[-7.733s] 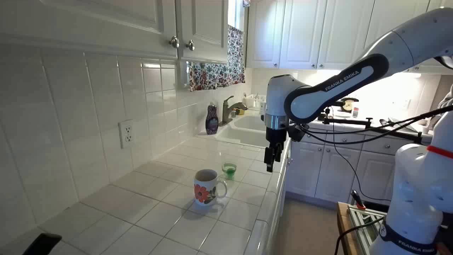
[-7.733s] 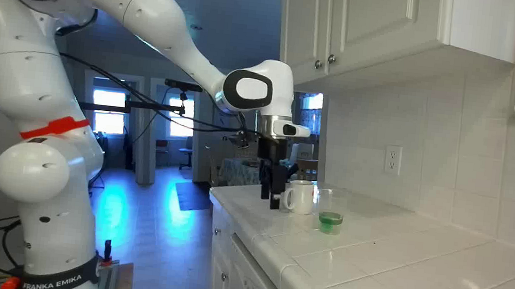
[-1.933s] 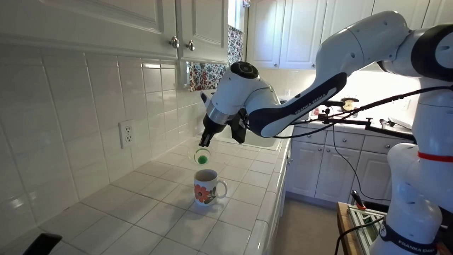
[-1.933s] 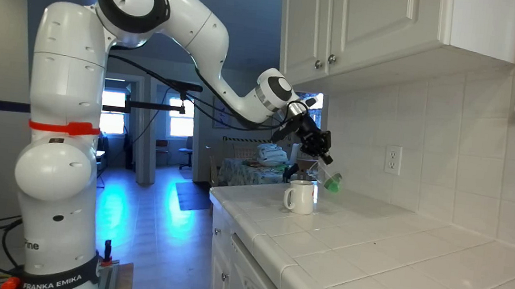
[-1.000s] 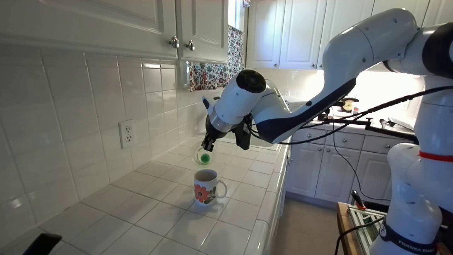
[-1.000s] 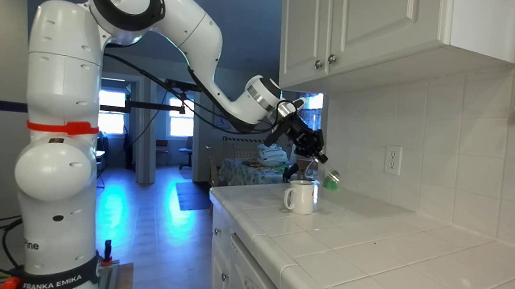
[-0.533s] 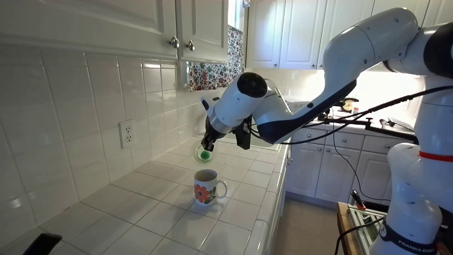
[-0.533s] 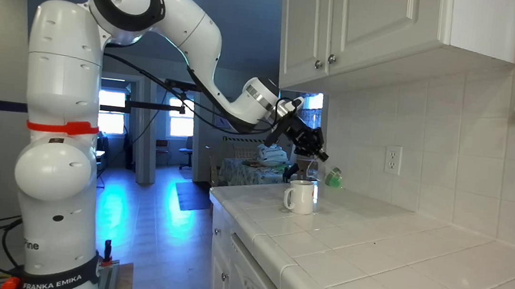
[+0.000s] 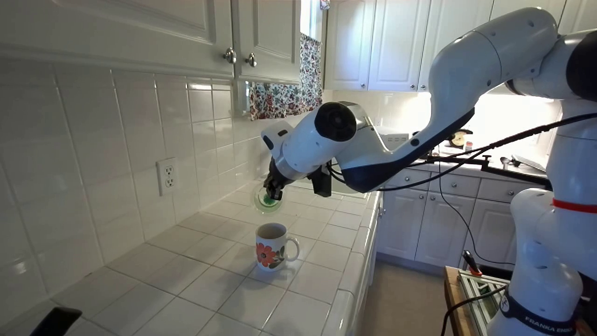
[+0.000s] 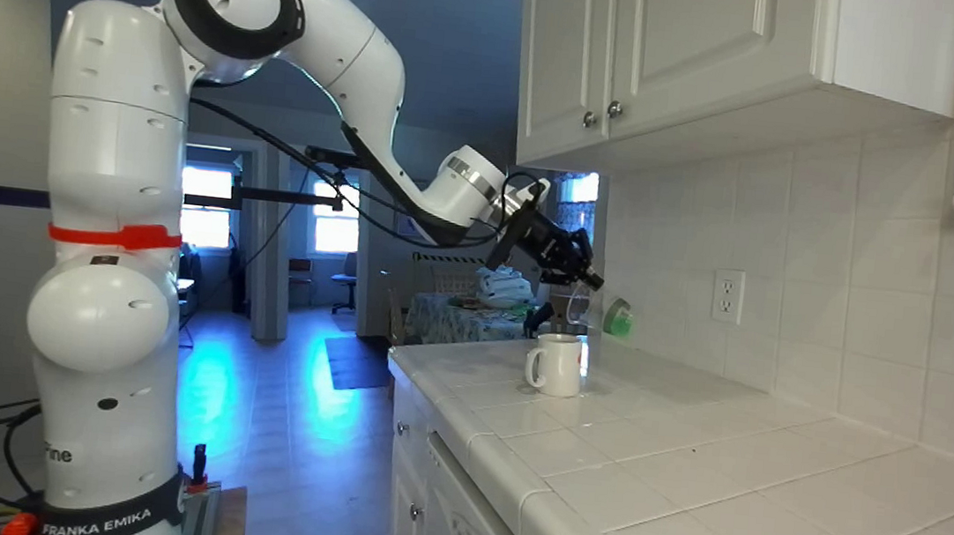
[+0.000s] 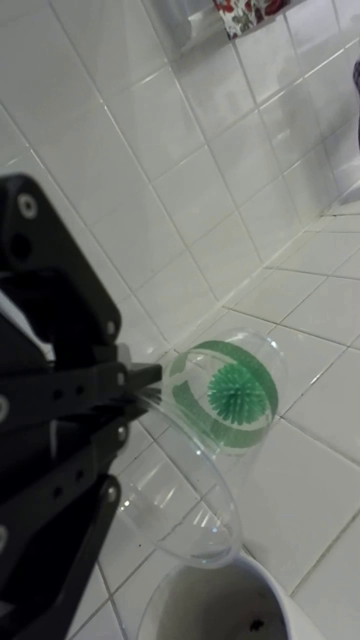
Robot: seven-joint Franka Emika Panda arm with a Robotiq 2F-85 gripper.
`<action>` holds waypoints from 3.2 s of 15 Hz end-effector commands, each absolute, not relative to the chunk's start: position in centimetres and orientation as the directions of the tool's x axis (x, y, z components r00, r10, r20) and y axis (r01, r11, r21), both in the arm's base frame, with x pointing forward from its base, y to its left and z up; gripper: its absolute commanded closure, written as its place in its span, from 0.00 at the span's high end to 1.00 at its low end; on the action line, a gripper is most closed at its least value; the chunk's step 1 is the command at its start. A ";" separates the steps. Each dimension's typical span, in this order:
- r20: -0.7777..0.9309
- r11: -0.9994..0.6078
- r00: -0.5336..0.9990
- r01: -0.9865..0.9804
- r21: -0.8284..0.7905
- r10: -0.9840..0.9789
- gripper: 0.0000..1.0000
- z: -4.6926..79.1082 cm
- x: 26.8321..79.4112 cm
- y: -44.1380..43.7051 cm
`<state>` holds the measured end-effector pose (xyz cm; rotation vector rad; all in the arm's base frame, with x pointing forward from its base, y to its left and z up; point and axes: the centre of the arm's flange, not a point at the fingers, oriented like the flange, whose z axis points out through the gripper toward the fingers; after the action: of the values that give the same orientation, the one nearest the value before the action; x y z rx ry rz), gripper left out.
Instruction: Pour out the content from the right cup to the left cup
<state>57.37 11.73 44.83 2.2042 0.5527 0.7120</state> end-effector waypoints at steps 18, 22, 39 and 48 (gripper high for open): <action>0.260 -0.510 0.761 0.107 0.854 0.595 0.02 47.4 54.9 12.6; 0.228 -0.475 0.769 0.110 0.873 0.597 0.02 46.9 55.3 12.4; 0.122 -0.368 0.758 0.164 0.915 0.641 0.02 44.8 56.1 14.0; 0.084 -0.324 0.741 0.186 0.928 0.666 0.02 44.1 56.4 15.2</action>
<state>55.66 14.63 44.15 1.9266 0.6320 0.5847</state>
